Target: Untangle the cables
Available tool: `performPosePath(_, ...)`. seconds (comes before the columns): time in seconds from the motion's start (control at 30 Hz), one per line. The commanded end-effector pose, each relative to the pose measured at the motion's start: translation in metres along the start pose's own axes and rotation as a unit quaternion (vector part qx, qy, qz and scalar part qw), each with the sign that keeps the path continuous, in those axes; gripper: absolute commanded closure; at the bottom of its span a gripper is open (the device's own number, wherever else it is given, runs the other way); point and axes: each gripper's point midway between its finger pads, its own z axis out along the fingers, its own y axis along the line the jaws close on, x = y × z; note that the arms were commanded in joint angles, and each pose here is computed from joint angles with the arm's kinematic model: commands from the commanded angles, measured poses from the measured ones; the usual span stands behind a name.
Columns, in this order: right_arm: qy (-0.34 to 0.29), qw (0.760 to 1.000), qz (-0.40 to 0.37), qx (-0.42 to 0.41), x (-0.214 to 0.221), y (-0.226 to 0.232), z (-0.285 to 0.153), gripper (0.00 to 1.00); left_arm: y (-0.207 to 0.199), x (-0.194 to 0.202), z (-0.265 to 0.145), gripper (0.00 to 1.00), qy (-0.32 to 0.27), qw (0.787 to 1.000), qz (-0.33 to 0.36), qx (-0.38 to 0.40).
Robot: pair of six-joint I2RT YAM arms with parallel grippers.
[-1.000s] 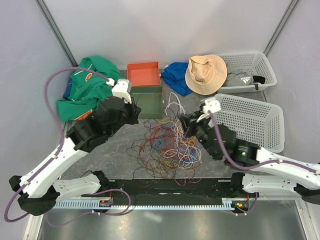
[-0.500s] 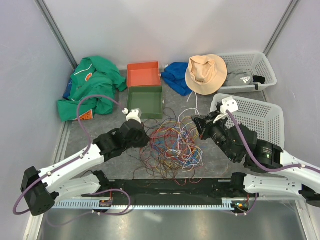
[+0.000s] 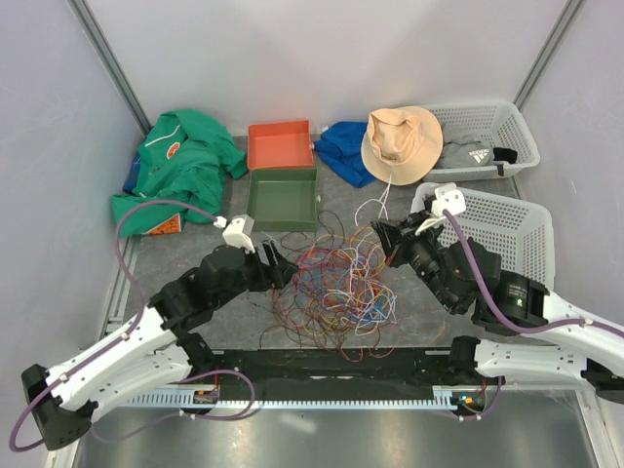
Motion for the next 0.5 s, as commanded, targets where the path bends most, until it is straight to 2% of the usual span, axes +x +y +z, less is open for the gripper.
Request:
performPosePath(0.0, -0.009, 1.000, 0.019, -0.009, -0.008, 0.010, 0.005, 1.00, -0.052, -0.027, -0.013, 0.18, -0.070, 0.986, 0.016, 0.152)
performPosePath(0.07, 0.000, 1.000, 0.015, -0.011, -0.002, 0.014, 0.009, 1.00, -0.077, -0.034, -0.023, 0.19, -0.088, 0.971, 0.019, 0.221)
performPosePath(0.23, 0.012, 1.000, 0.014, -0.015, 0.009, 0.020, 0.015, 1.00, -0.112, -0.029, -0.036, 0.21, -0.093, 0.942, 0.042, 0.320)
performPosePath(0.33, 0.016, 1.000, 0.015, -0.016, 0.013, 0.022, 0.018, 1.00, -0.127, -0.025, -0.037, 0.21, -0.102, 0.932, 0.065, 0.340)
performPosePath(0.47, 0.017, 0.999, 0.018, -0.022, 0.017, 0.027, 0.022, 1.00, -0.135, -0.013, -0.011, 0.21, -0.091, 0.941, 0.110, 0.306)
